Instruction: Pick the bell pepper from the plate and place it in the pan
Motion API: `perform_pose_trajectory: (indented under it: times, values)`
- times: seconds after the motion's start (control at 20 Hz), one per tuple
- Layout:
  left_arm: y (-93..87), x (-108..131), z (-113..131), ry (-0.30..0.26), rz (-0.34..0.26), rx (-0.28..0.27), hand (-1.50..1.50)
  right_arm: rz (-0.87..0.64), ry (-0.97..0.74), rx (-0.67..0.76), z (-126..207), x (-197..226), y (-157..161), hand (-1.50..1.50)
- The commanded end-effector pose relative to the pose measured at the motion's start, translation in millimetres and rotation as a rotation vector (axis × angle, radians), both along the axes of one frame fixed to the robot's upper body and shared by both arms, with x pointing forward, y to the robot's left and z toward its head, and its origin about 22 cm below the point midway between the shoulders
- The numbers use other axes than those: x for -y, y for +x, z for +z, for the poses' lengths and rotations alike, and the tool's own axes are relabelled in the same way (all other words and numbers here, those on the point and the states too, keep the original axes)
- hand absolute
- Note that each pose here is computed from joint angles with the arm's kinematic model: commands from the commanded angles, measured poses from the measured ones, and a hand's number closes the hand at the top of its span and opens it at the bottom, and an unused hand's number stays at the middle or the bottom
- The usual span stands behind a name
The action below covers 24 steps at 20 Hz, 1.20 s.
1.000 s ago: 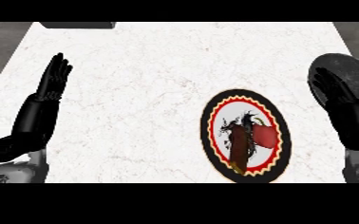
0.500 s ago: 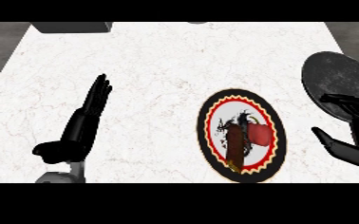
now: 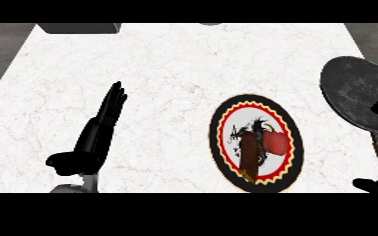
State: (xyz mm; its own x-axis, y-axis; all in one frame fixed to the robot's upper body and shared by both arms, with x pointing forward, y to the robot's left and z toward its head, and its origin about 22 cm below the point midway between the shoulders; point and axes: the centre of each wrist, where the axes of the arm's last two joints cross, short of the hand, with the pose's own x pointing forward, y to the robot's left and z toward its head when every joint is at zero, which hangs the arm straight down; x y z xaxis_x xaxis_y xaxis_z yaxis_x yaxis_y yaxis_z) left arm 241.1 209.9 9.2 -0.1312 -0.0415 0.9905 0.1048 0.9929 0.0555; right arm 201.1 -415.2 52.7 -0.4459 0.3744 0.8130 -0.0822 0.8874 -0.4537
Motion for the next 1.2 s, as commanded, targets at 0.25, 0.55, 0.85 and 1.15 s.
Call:
perform_pose_trajectory:
  times: [0.25, 0.55, 0.85, 1.15]
  values:
    - [3.7, 2.9, 10.8, -0.020, -0.011, 0.001, 0.00, 0.050, -0.356, -0.127, 35.6, -49.9, 15.2, -1.50]
    - [-0.9, 12.8, 3.9, 0.001, -0.035, -0.015, 0.00, 0.109, -0.668, -0.254, 35.5, -83.7, 28.0, -1.50]
    - [6.4, -17.0, 2.6, 0.014, -0.032, 0.013, 0.00, 0.088, -0.834, -0.294, 10.6, -125.2, 58.6, -1.50]
    - [3.6, 13.9, 1.8, -0.017, -0.013, -0.017, 0.00, 0.090, -0.806, -0.356, -0.1, -141.5, 41.2, -1.50]
